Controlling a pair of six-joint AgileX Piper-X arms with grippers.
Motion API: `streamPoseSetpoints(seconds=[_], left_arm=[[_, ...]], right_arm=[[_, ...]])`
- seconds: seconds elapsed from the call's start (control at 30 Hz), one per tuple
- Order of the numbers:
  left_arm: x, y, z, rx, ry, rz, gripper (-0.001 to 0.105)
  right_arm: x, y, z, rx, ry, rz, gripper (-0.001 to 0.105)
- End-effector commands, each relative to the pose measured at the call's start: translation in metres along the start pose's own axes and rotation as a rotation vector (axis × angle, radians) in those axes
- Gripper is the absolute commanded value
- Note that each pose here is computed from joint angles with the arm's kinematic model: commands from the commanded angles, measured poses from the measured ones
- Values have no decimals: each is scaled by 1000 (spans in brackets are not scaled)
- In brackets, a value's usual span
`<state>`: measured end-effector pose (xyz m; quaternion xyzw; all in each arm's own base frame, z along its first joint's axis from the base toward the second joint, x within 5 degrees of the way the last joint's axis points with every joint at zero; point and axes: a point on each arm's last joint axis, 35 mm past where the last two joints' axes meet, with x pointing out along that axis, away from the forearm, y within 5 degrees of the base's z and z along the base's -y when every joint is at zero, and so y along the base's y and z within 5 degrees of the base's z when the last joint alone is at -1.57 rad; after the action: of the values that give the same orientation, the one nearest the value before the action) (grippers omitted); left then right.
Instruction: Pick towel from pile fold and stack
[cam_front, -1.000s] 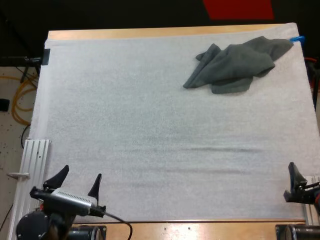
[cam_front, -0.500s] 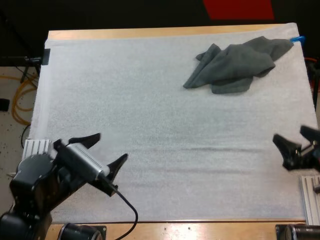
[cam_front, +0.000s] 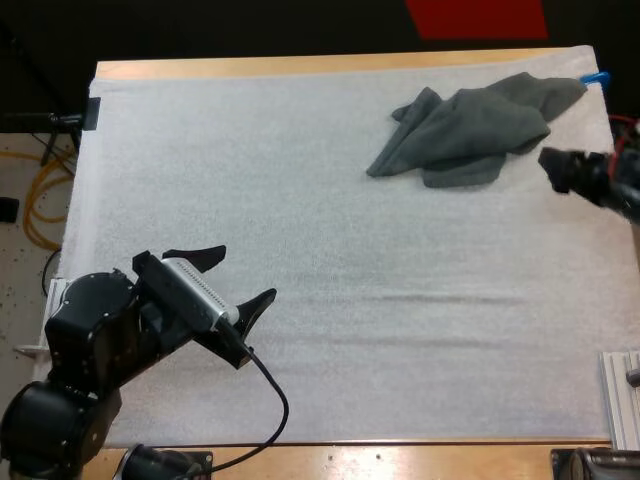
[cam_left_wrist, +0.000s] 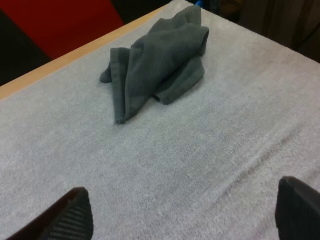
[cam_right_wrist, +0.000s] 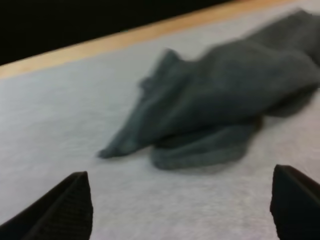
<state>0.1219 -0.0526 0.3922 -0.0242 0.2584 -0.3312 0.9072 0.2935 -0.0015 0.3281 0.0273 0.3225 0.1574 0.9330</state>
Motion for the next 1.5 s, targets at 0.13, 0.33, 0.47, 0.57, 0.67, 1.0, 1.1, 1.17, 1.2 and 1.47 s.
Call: streamPoseSetpoints(seconds=[0.13,0.33,0.47,0.57,0.67,1.0,1.1,1.17,1.2,1.47], left_arm=[[3,0,5,-2,-9,-10,72],[6,1,5,-10,-1,-10,72],[6,1,5,-29,-1,-10,72],[6,1,5,-35,-1,-10,72],[6,1,5,-35,-1,-10,72],[6,1,5,-43,-1,-10,72],[6,1,5,-43,-1,-10,72],[6,1,5,-43,-1,-10,72],[6,1,5,-43,-1,-10,72],[6,1,5,-68,-1,-10,72]], right_arm=[[67,-8,0,50,112,-4,71],[146,-14,-15,110,227,-29,71],[185,-21,-19,224,248,-40,71],[210,-28,-23,313,243,-47,71],[229,-33,-25,390,229,-55,71],[266,-40,-42,589,278,-17,20],[263,-38,-35,555,258,26,1],[253,-35,-20,470,203,66,1],[249,-34,-14,431,184,74,1],[138,-4,77,-9,-125,119,1]])
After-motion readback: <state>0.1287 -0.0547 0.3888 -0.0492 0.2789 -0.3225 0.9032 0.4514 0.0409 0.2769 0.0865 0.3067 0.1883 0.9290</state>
